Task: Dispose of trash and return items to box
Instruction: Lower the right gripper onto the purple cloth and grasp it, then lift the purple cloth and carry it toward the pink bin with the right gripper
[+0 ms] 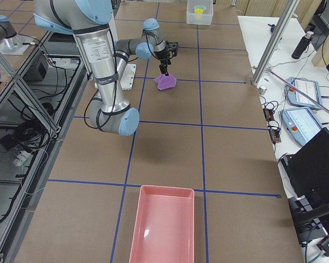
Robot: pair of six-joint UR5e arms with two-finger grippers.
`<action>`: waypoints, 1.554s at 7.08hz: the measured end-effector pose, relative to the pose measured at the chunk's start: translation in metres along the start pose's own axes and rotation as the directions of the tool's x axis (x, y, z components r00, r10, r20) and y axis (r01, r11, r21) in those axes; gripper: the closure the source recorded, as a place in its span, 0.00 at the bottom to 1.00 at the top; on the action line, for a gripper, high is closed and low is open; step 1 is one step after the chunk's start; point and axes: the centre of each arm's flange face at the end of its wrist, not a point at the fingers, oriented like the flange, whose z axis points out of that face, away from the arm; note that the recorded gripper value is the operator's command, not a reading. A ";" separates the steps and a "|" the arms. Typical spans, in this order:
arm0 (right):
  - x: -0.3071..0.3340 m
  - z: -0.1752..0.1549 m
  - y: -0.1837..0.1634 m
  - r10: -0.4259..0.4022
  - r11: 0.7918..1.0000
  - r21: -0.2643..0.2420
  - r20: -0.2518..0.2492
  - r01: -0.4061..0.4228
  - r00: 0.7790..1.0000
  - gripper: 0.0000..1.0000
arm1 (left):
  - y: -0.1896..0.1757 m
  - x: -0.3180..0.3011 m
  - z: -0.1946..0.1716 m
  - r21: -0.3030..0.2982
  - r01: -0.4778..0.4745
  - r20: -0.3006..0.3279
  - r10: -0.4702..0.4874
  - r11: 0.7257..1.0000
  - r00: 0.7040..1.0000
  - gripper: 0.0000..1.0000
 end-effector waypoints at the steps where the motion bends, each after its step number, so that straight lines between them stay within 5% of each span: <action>1: -0.015 0.010 0.023 -0.019 1.000 0.004 -0.021 0.019 1.000 0.00 | 0.013 0.003 -0.002 -0.008 0.005 0.000 -0.005 1.000 1.000 0.01; 3: -0.054 0.050 0.048 -0.013 1.000 0.024 -0.076 0.014 0.997 0.17 | 0.018 0.003 0.000 -0.015 0.009 0.002 -0.009 1.000 1.000 0.01; 4: -0.064 0.069 0.051 -0.018 0.999 0.038 -0.107 0.022 0.994 0.39 | 0.019 0.002 0.000 -0.016 0.009 0.002 -0.009 1.000 1.000 0.01; 5: -0.069 0.080 0.051 -0.024 0.998 0.052 -0.128 0.031 0.992 0.80 | 0.019 0.002 0.001 -0.017 0.009 0.002 -0.009 1.000 1.000 0.01; 6: -0.071 0.084 0.051 -0.028 0.998 0.059 -0.136 0.036 0.990 1.00 | 0.020 0.001 0.001 -0.017 0.009 0.002 -0.009 1.000 1.000 0.01; 11: -0.073 0.064 0.028 -0.030 0.993 0.113 -0.089 0.041 0.996 1.00 | 0.019 -0.007 0.011 -0.009 -0.002 0.003 0.002 1.000 1.000 0.01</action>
